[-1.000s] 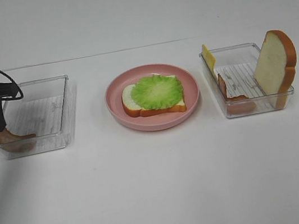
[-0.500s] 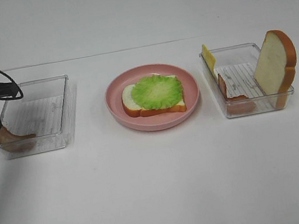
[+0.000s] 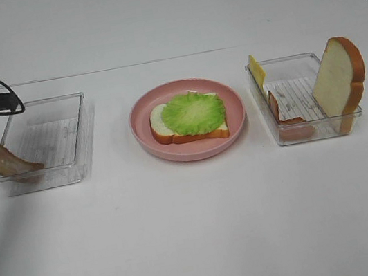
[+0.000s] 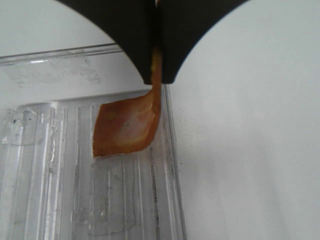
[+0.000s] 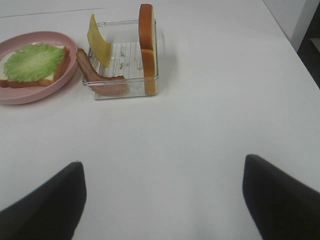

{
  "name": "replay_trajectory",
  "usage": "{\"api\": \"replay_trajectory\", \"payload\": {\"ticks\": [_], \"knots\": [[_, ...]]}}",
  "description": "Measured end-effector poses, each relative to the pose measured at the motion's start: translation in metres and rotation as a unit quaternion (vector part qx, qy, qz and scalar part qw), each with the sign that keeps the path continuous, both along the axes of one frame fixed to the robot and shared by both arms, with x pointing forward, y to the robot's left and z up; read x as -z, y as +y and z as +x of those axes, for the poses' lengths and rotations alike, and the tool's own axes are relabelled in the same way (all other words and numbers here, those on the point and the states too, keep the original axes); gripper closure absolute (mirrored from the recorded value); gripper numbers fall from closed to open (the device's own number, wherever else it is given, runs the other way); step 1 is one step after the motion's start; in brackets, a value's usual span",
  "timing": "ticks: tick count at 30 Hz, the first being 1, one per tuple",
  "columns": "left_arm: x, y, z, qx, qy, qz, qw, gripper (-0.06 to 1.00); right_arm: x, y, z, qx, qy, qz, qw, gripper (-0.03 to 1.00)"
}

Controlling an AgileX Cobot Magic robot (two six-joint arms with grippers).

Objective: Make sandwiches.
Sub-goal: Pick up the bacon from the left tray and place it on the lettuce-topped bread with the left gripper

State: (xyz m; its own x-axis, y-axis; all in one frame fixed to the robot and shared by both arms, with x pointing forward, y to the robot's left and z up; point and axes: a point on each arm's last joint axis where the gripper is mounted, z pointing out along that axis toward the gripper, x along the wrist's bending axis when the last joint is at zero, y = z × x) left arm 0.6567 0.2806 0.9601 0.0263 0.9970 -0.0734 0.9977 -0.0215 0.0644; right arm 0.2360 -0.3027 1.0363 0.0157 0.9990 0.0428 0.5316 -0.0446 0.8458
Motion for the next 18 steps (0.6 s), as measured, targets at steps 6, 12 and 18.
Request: {"api": "replay_trajectory", "payload": {"ticks": [6, 12, 18], "knots": [[-0.043, -0.003, -0.009, -0.006, -0.05, -0.02, 0.999, 0.94, 0.0, 0.0, 0.0, 0.0, 0.0, 0.0, 1.0, 0.17], [-0.081, -0.01, -0.015, -0.017, -0.095, -0.064, 0.993, 0.94, 0.0, 0.0, 0.0, 0.0, 0.0, 0.0, 1.0, 0.17], [-0.125, -0.042, -0.008, 0.013, -0.157, -0.121, 0.98, 0.94, 0.0, 0.0, 0.0, 0.0, 0.0, 0.0, 1.0, 0.17]]}}
